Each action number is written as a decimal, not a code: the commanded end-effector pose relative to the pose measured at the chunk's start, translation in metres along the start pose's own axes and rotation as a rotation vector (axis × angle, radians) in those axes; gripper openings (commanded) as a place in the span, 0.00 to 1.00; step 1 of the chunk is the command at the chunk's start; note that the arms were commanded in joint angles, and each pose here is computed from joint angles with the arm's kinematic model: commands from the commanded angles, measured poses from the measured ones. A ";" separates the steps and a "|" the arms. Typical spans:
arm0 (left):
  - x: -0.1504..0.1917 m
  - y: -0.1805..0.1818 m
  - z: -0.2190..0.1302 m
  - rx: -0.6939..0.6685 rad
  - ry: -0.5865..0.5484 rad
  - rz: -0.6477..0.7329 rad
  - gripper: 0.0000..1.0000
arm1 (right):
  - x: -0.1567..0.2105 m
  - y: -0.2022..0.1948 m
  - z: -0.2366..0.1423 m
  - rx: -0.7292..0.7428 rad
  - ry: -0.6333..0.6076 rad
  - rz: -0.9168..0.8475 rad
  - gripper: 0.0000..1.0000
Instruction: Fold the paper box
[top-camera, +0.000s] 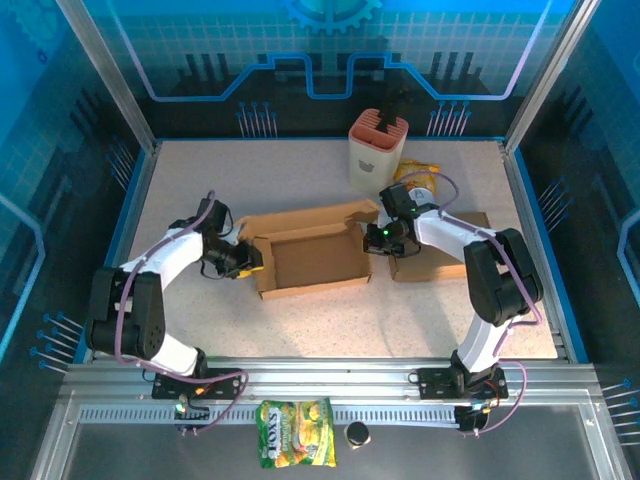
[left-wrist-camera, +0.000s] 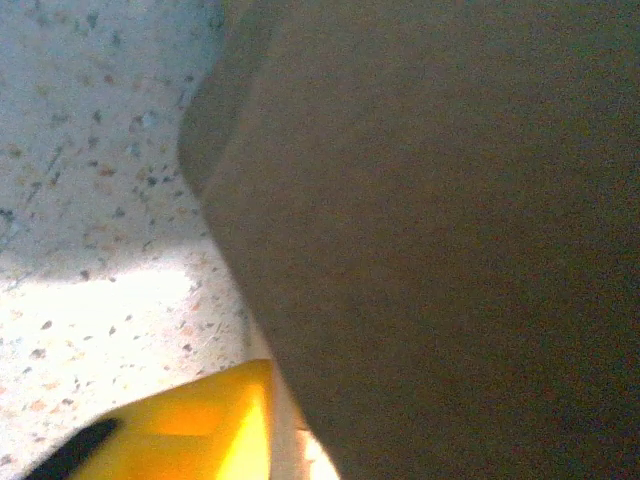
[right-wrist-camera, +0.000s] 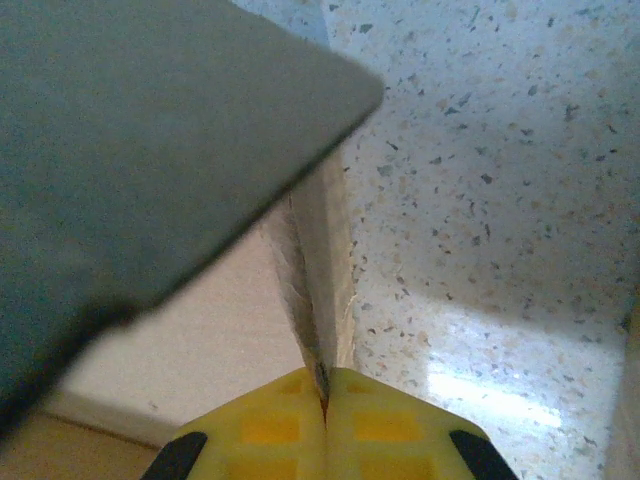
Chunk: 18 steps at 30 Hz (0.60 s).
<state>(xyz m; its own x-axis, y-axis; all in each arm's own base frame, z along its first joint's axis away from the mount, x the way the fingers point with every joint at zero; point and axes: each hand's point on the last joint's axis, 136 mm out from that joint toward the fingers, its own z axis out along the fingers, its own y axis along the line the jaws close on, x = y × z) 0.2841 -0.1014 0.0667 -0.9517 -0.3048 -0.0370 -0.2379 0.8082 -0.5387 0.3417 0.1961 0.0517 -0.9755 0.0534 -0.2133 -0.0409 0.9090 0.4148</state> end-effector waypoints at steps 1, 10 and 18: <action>-0.012 -0.015 -0.024 0.117 -0.101 -0.056 0.43 | 0.021 -0.018 0.002 0.169 0.064 0.008 0.00; -0.005 0.001 -0.037 0.198 -0.130 -0.143 0.41 | 0.020 -0.012 -0.004 0.213 0.075 0.015 0.00; 0.008 0.005 -0.021 0.277 -0.125 -0.220 0.37 | 0.019 -0.007 -0.002 0.193 0.085 0.041 0.00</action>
<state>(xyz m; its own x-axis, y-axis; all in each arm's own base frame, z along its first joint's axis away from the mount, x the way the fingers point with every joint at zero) 0.2654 -0.0839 0.0719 -0.8578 -0.5139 0.0116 -0.3752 0.6105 -0.6975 0.3320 0.1915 0.0537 -0.9826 0.0530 -0.1778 0.0033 0.9632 0.2688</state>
